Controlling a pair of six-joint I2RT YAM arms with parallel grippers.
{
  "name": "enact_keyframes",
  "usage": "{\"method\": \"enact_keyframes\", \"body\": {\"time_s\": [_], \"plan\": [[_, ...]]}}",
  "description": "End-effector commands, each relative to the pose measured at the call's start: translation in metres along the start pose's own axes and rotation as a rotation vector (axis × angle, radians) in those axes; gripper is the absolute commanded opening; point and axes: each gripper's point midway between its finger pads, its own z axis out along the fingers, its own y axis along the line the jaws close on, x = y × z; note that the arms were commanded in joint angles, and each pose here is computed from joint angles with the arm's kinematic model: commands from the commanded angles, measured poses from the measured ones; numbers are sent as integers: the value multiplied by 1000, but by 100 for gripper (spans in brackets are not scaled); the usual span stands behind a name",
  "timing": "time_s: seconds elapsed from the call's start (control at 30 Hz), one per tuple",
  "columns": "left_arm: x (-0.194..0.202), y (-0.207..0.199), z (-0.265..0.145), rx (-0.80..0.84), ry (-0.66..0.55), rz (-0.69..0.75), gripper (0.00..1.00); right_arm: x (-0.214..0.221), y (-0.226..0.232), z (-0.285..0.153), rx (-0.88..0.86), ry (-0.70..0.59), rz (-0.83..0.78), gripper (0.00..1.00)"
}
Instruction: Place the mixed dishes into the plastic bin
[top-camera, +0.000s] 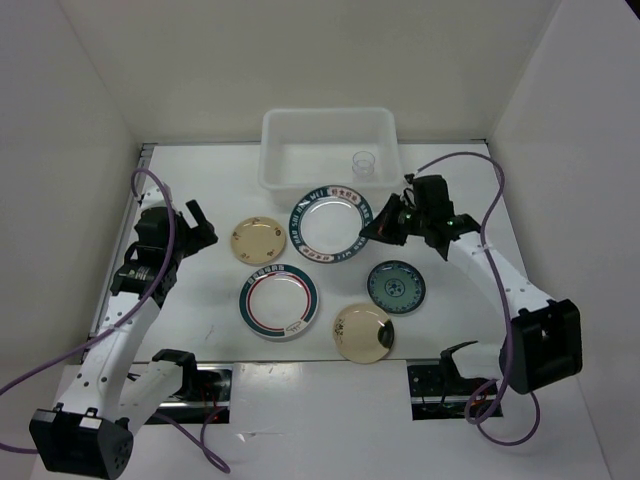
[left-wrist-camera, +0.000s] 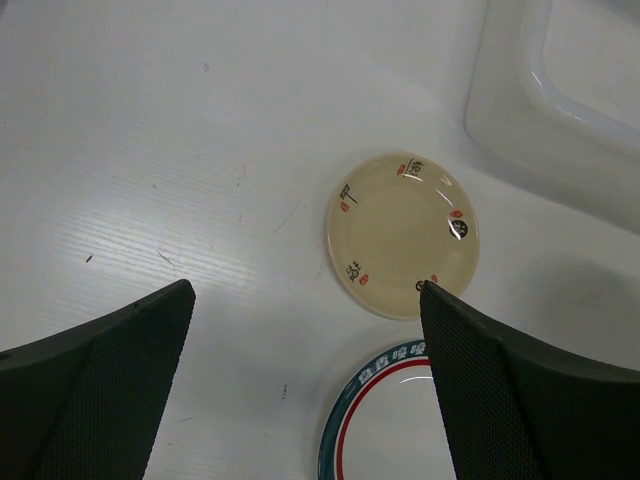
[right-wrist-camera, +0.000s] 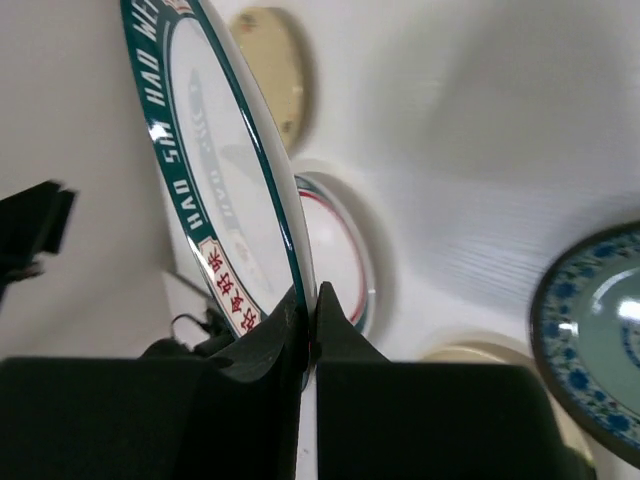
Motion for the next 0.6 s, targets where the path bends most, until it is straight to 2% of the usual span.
{"method": "enact_keyframes", "body": {"time_s": [0.0, 0.07, 0.2, 0.27, 0.3, 0.33, 0.43, 0.47, 0.57], "plan": [[-15, -4, -4, 16, -57, 8, 100, -10, 70, -42, -192, 13, -126, 0], [-17, -5, -6, 20, -65, -3, 100, -23, 89, -46, -249, -4, -152, 0], [-18, -7, -9, 38, -78, -7, 100, -75, 128, -46, -347, -97, -201, 0], [-18, -7, -9, 38, -78, -7, 100, -98, 125, -23, -302, -127, -199, 0], [-19, -7, -11, 42, -86, -9, 100, -116, 138, -24, -318, -176, -248, 0], [-19, -7, -11, 42, -86, -9, 100, -125, 129, -4, -282, -168, -228, 0], [-23, -9, -13, 50, -102, -22, 100, -164, 137, 10, -243, -271, -273, 0], [-23, -9, -13, 50, -102, -22, 100, -169, 122, 32, -192, -250, -246, 0], [-23, -9, -13, 50, -102, -22, 100, -199, 124, 44, -146, -315, -283, 0]]}}
